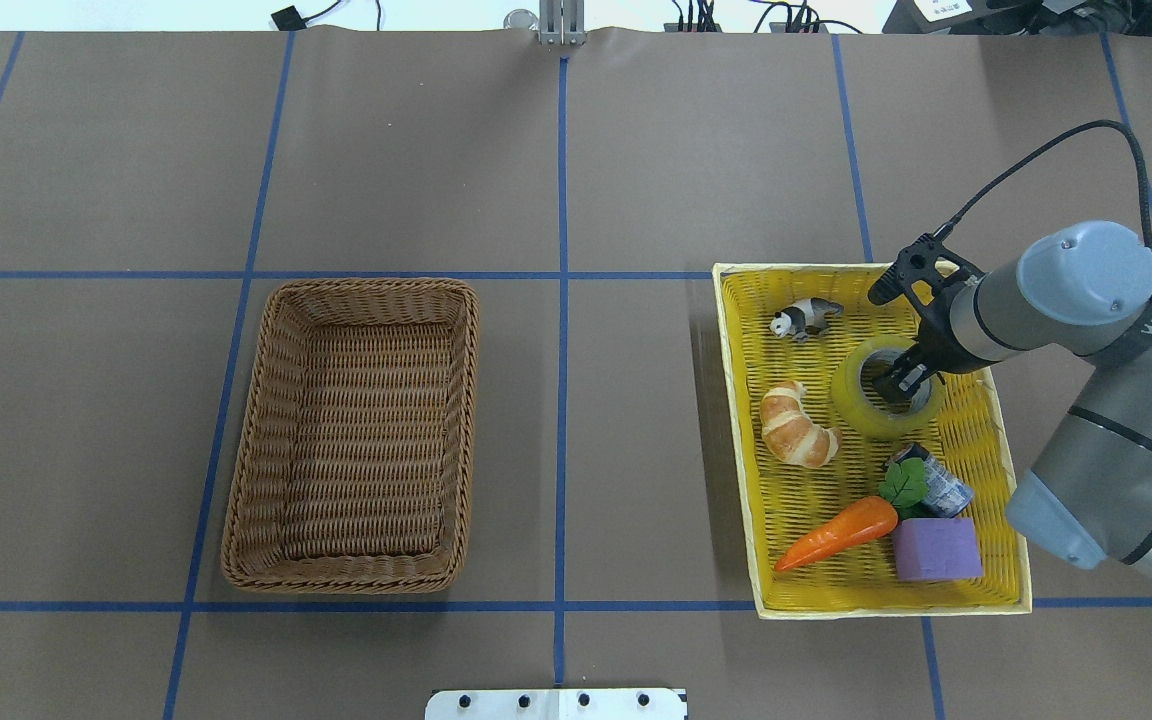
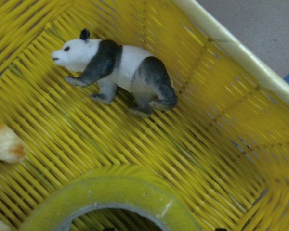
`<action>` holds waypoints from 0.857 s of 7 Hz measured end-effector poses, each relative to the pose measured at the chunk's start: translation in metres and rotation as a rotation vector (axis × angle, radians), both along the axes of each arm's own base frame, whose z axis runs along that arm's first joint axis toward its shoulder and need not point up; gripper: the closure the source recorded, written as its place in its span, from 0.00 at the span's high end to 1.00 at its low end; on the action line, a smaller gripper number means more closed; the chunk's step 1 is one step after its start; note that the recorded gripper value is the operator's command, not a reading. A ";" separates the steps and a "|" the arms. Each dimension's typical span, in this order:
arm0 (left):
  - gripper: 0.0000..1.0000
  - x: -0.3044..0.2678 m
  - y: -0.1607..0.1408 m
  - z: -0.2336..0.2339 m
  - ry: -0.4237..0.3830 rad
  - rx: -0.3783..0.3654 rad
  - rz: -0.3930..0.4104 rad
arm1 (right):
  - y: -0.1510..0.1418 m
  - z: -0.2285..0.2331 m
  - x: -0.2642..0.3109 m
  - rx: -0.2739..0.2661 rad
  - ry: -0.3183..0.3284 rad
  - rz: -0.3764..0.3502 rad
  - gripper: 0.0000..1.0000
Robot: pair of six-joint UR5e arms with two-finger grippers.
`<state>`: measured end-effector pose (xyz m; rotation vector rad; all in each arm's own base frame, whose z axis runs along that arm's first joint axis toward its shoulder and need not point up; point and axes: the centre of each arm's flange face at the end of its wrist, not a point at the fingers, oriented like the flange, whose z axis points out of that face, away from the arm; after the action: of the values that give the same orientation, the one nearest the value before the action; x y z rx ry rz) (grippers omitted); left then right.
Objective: Move tape to another basket
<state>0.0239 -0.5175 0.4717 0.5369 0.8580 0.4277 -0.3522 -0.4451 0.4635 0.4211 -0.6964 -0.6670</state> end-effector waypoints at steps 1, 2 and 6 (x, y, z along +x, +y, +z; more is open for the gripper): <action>0.99 0.000 0.000 0.001 0.000 -0.001 0.000 | 0.000 -0.003 0.000 0.002 -0.006 -0.003 0.00; 0.99 0.000 0.000 0.001 0.000 -0.002 0.000 | -0.002 -0.006 0.004 0.004 -0.012 0.003 0.00; 0.99 0.000 0.000 -0.003 0.008 -0.004 -0.003 | -0.055 -0.040 0.093 -0.014 -0.115 0.130 0.00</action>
<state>0.0242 -0.5178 0.4690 0.5360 0.8653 0.4212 -0.2596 -0.4997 0.4236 0.4906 -0.7756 -0.5176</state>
